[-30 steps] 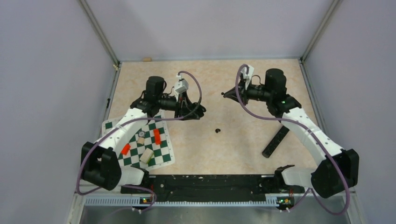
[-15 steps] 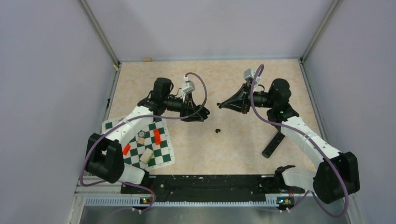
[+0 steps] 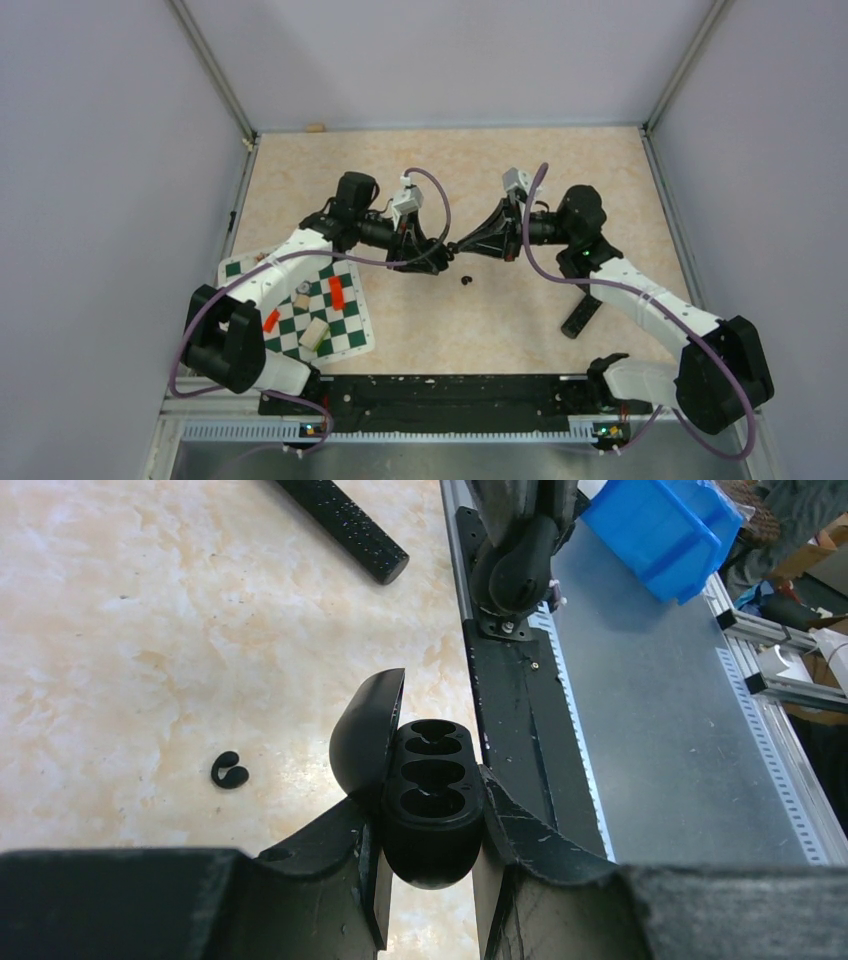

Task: Insert the wireless bluetooth earbuds into the charging case
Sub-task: Insert the left earbud into the left side groove of the charging case.

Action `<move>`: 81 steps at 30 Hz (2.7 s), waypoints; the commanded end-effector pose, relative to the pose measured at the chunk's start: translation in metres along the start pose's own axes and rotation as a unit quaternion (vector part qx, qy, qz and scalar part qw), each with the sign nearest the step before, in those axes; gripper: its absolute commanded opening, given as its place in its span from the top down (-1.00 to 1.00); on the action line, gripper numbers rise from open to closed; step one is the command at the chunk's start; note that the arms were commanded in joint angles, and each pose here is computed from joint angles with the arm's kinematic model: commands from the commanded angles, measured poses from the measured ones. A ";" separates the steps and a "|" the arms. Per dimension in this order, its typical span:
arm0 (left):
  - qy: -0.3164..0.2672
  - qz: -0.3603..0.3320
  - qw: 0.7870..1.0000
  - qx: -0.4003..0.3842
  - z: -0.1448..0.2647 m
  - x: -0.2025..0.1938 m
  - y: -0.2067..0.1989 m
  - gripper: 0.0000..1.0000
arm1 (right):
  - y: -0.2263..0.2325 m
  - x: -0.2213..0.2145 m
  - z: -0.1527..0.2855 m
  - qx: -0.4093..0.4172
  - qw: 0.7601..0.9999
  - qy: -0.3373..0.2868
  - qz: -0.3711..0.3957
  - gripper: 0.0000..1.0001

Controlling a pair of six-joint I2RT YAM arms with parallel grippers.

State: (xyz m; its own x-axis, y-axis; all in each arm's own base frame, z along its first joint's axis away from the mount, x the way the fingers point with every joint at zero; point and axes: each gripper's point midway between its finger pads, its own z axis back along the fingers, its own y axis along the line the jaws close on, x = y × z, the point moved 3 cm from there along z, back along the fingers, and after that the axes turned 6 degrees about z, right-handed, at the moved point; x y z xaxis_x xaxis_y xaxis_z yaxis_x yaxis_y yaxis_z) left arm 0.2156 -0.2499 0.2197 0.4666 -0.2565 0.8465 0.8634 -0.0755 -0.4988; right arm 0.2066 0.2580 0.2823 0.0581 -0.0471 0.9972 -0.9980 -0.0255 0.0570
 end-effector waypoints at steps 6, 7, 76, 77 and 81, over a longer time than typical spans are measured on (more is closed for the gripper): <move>0.010 -0.031 0.999 -0.037 -0.006 -0.003 -0.011 1.00 | 0.004 -0.002 -0.015 0.009 0.999 -0.005 0.042 1.00; 0.011 -0.032 0.999 -0.041 -0.006 -0.003 -0.012 1.00 | 0.004 -0.004 -0.017 0.010 0.999 -0.002 0.042 1.00; 0.025 -0.055 0.997 -0.048 -0.010 -0.006 -0.018 1.00 | 0.006 -0.040 -0.051 0.006 0.996 0.057 0.070 1.00; 0.025 -0.055 0.997 -0.048 -0.010 -0.007 -0.018 1.00 | 0.006 -0.040 -0.051 0.005 0.996 0.058 0.071 1.00; 0.025 -0.058 0.997 -0.048 -0.010 -0.007 -0.019 1.00 | 0.006 -0.035 -0.051 0.003 0.995 0.059 0.079 0.98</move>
State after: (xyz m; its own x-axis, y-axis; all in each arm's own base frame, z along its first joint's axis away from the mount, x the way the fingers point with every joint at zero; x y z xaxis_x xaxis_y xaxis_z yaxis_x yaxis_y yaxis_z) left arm 0.1945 -0.2499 0.1983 0.4297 -0.3361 0.8381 0.8637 -0.1178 -0.4901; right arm 0.1945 0.3033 0.2369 -0.0502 0.0709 0.9962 -0.9983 -0.0330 -0.0480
